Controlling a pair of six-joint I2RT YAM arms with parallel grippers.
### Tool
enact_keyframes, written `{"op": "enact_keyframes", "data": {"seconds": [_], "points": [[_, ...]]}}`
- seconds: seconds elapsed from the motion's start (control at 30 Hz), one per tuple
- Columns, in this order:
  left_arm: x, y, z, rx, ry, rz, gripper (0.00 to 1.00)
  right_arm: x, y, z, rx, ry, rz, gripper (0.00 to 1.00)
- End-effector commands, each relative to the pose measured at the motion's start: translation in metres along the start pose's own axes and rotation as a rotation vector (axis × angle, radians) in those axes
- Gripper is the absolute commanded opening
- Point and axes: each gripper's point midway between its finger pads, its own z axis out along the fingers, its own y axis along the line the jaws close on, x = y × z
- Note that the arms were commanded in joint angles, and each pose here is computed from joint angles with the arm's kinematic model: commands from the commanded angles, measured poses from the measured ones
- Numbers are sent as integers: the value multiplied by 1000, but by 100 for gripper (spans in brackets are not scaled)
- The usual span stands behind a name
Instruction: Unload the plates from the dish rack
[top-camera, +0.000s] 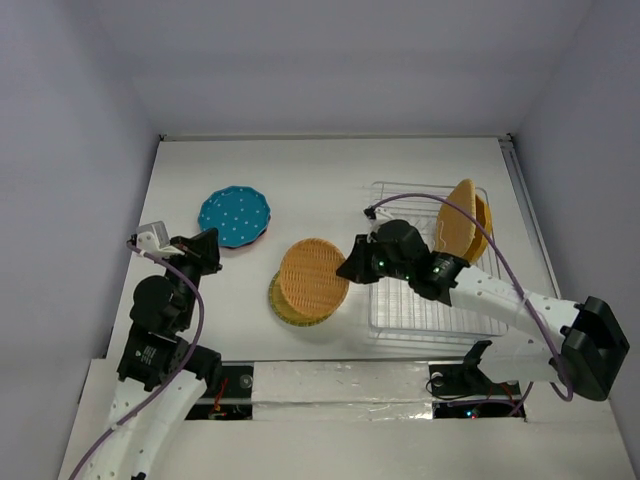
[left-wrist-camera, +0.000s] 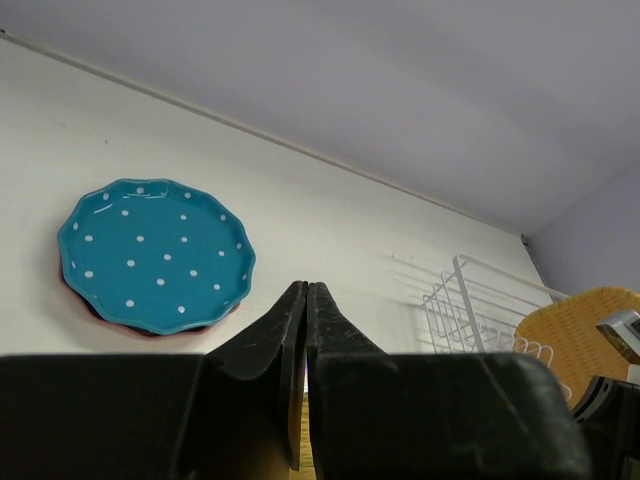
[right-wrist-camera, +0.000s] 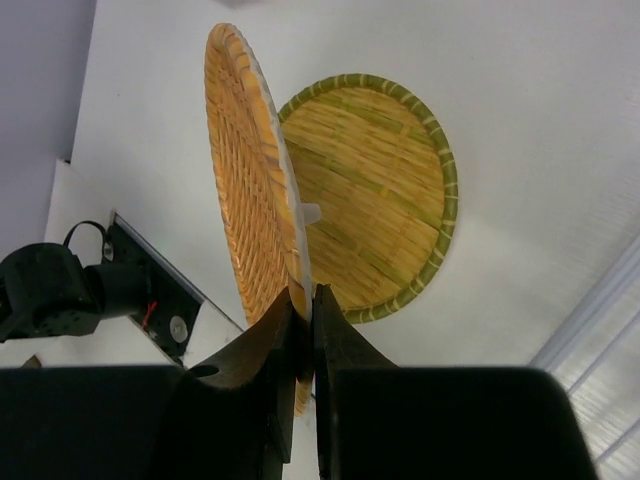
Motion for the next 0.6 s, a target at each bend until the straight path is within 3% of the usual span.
{"op": "enact_keyframes", "data": {"seconds": [0.0, 0.2, 0.4, 0.47, 0.5, 0.57], "points": [[-1, -4, 4, 10, 1, 3, 0, -26, 51, -1, -218, -95, 15, 0], [0, -4, 5, 9, 3, 2, 4, 4, 47, 29, -228, 10, 7, 0], [0, -3, 5, 8, 5, 1, 9, 9, 39, 49, -189, 30, 29, 0], [0, -3, 5, 8, 5, 2, 10, 12, 31, 51, -149, 34, 34, 6], [0, -4, 4, 10, 1, 0, 11, 11, 23, 52, -110, 23, 39, 20], [0, -4, 4, 10, 1, 0, 11, 12, 17, 52, -79, 24, 41, 30]]}}
